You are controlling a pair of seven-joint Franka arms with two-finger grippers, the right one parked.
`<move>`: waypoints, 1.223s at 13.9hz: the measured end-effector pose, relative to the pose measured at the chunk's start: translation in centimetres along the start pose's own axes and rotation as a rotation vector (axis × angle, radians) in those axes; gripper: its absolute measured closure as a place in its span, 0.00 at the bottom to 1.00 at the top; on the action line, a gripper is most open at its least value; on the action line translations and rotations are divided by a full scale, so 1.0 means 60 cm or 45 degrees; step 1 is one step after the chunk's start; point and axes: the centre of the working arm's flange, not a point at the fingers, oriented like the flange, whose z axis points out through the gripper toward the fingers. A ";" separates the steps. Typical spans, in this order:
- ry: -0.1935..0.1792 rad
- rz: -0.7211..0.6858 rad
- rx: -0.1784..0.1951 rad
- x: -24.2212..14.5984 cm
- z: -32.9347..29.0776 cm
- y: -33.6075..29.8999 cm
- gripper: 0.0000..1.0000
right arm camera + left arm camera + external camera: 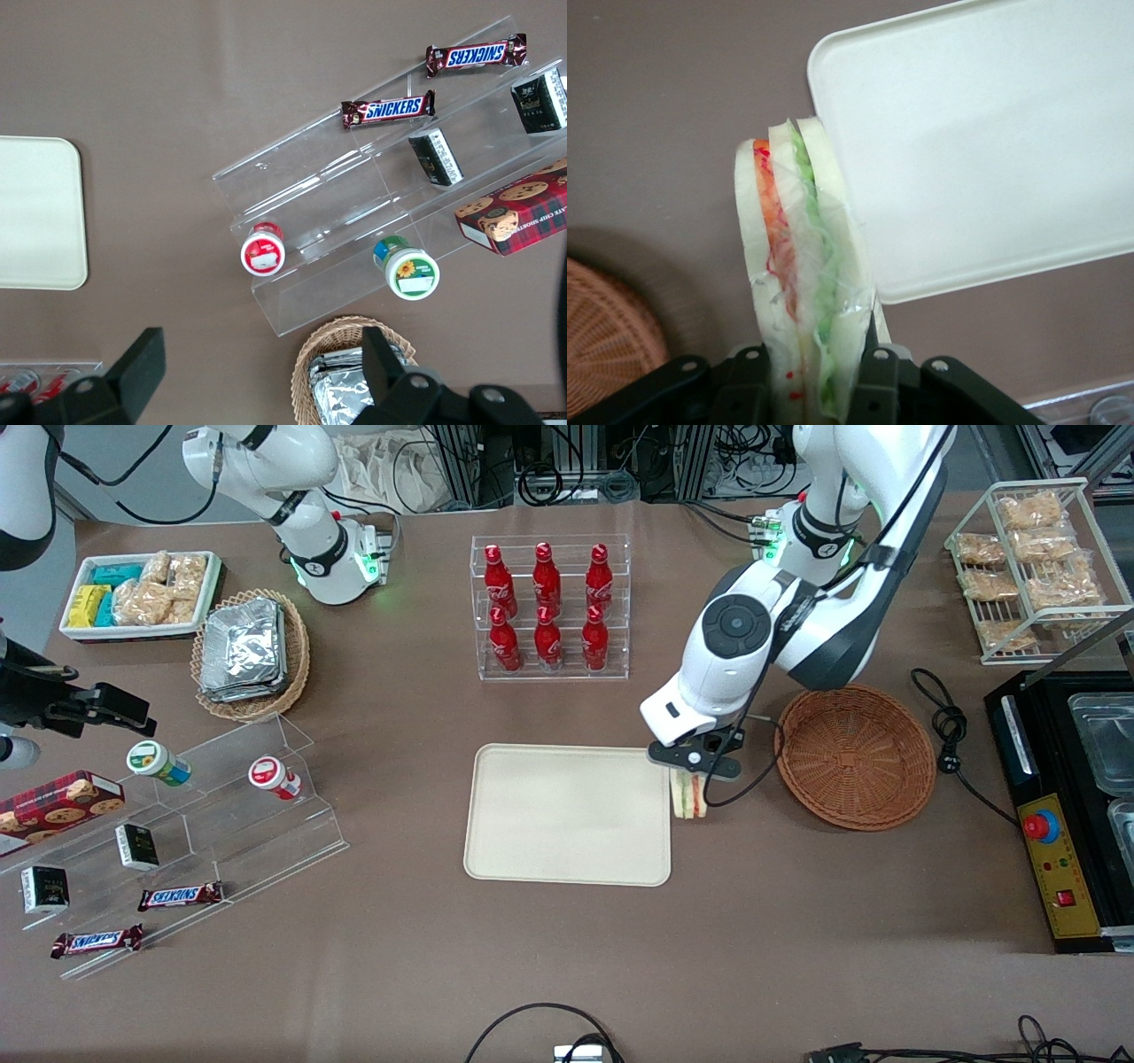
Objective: Place sandwich from basket to tray
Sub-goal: 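Carry the held sandwich toward the beige tray, then lower the sandwich onto the tray and open the left gripper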
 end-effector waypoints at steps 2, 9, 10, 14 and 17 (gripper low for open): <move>-0.017 0.001 -0.027 0.020 0.027 0.009 0.68; -0.061 0.032 -0.050 0.058 0.137 0.055 0.68; -0.044 0.026 -0.046 0.059 0.149 0.061 0.68; -0.034 0.021 -0.044 0.058 0.178 0.079 0.68; -0.025 0.017 -0.050 0.053 0.194 0.097 0.67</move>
